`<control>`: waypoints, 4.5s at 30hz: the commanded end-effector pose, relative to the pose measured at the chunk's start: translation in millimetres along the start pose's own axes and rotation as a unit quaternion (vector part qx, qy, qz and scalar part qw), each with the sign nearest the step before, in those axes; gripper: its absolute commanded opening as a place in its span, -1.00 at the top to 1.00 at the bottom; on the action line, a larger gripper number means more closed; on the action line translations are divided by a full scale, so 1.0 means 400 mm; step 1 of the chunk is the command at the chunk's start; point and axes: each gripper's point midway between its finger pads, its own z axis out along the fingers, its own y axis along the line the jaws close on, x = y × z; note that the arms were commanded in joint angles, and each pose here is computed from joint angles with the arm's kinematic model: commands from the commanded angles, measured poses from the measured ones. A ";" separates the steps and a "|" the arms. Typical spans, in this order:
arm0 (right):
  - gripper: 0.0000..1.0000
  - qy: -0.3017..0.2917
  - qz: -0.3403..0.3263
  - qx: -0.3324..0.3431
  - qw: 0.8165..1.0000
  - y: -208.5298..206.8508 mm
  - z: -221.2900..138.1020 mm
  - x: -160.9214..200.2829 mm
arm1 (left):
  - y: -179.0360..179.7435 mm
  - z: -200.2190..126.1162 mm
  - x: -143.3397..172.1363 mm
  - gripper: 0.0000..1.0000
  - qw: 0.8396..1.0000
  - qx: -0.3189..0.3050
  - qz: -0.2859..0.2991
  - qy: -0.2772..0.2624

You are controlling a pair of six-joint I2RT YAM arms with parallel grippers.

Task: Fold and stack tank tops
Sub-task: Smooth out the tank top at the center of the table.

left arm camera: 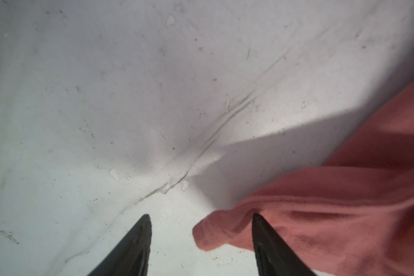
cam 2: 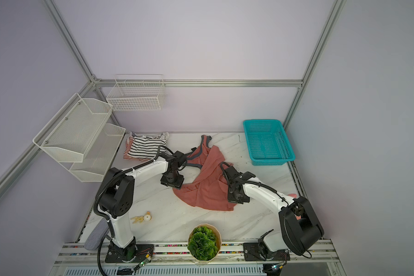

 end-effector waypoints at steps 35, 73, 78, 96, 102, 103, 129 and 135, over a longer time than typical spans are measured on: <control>-0.63 -0.021 0.043 -0.052 0.997 -0.016 0.012 -0.116 | 0.019 -0.070 -0.044 -0.32 0.999 0.002 0.011 -0.045; 0.60 -0.004 0.102 -0.163 0.981 -0.027 0.061 -0.086 | 0.025 -0.057 -0.029 -0.32 0.999 -0.003 0.011 -0.033; 1.00 -0.008 0.111 -0.156 0.981 -0.033 0.053 -0.093 | 0.032 -0.059 -0.028 -0.32 0.999 -0.009 0.011 -0.033; 1.00 -0.038 0.107 -0.161 0.980 -0.035 0.012 -0.119 | -0.023 -0.080 -0.032 -0.24 0.995 0.071 0.051 -0.048; 1.00 -0.036 0.104 -0.162 0.981 -0.032 0.015 -0.120 | -0.027 -0.075 -0.007 -0.22 0.994 0.080 0.062 -0.043; 1.00 -0.036 0.103 -0.162 0.981 -0.032 0.016 -0.121 | -0.019 -0.063 -0.004 -0.19 0.995 0.072 0.060 -0.037; 1.00 -0.047 0.101 -0.162 0.980 -0.035 0.010 -0.124 | -0.034 0.049 0.031 0.26 0.994 0.093 0.046 0.036; 1.00 -0.074 0.097 -0.173 0.977 -0.028 -0.035 -0.157 | -0.029 0.016 0.007 1.00 0.994 0.104 0.032 0.015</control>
